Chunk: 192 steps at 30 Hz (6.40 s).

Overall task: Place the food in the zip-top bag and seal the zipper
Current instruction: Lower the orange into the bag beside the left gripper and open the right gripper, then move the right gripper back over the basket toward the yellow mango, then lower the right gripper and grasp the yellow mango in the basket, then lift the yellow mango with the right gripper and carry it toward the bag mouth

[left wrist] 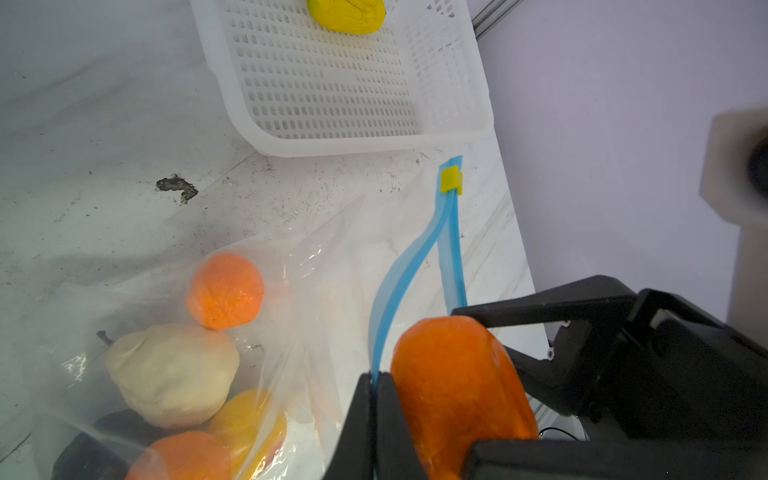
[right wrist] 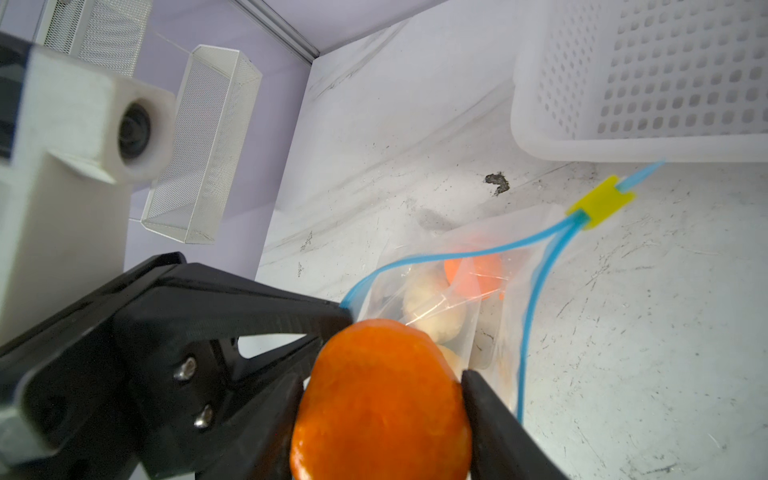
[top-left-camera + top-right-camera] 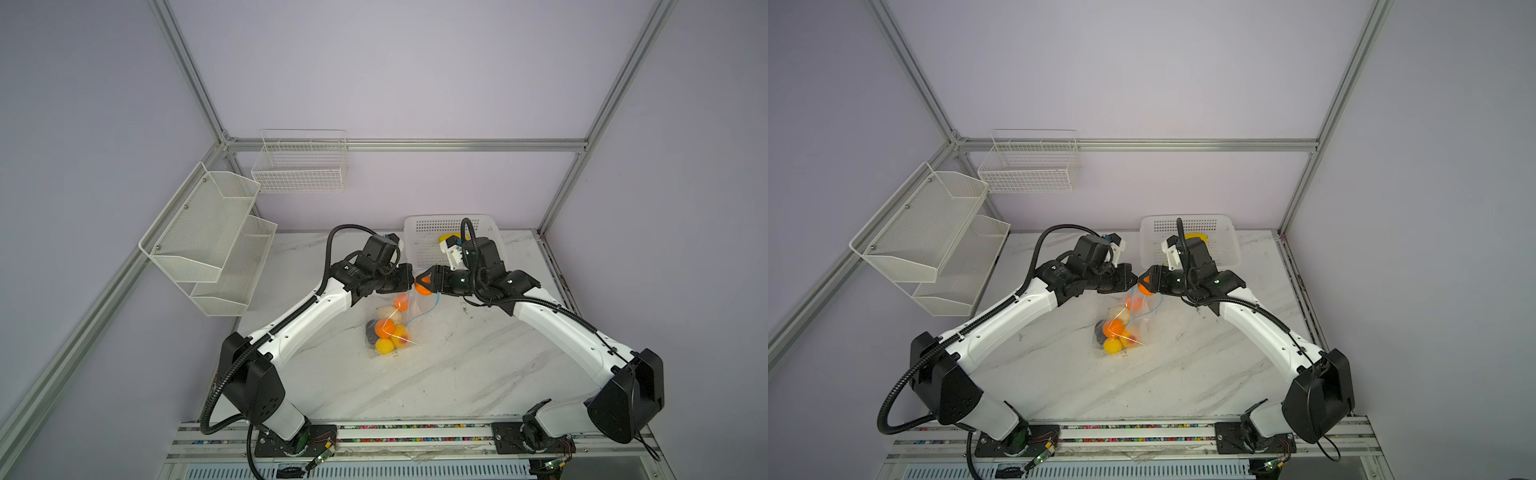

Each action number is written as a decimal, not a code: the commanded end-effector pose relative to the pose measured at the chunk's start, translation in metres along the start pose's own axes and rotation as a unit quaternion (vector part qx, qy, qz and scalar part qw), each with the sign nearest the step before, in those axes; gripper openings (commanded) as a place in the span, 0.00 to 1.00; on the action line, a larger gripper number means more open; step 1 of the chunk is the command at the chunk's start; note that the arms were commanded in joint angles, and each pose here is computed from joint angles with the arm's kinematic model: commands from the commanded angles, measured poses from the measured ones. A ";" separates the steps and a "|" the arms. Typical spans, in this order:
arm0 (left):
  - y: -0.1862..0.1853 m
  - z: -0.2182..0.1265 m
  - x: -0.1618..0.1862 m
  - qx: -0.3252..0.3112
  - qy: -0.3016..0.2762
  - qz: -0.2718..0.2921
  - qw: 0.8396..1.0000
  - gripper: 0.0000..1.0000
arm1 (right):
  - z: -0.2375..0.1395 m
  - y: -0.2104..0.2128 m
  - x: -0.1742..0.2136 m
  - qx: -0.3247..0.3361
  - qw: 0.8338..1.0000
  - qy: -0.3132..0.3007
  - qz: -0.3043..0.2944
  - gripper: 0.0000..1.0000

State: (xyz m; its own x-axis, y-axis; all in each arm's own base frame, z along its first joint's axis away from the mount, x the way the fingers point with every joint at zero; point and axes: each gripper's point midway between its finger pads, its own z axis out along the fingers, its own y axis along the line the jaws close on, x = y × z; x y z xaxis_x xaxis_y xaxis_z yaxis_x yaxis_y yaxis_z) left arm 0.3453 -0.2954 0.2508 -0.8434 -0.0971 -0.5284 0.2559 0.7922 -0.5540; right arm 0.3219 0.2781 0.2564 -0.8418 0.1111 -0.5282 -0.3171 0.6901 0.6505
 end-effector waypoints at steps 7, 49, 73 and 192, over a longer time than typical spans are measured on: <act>-0.027 -0.023 -0.019 0.041 -0.038 0.016 0.998 0.00 | 0.003 -0.001 -0.001 0.008 1.000 0.001 -0.004 0.64; -0.027 -0.032 -0.022 0.037 -0.049 0.022 0.998 0.00 | -0.002 -0.108 -0.136 0.224 0.959 -0.153 -0.086 0.69; -0.025 -0.021 -0.022 0.037 -0.030 0.028 0.998 0.00 | 0.098 -0.274 -0.216 0.320 0.925 -0.127 -0.159 0.69; -0.012 -0.008 -0.016 0.015 -0.015 0.011 1.000 0.00 | 0.148 -0.267 -0.205 0.188 0.971 -0.080 -0.123 0.47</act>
State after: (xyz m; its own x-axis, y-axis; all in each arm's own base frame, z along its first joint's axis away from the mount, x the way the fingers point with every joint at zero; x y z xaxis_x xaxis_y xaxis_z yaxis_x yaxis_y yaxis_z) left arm 0.3444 -0.2958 0.2319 -0.8709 -0.0698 -0.4864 0.2381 0.8060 -0.5420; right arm 0.6433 0.1705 0.0620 -0.7209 -0.0185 -0.6928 -0.2783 0.9232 0.2650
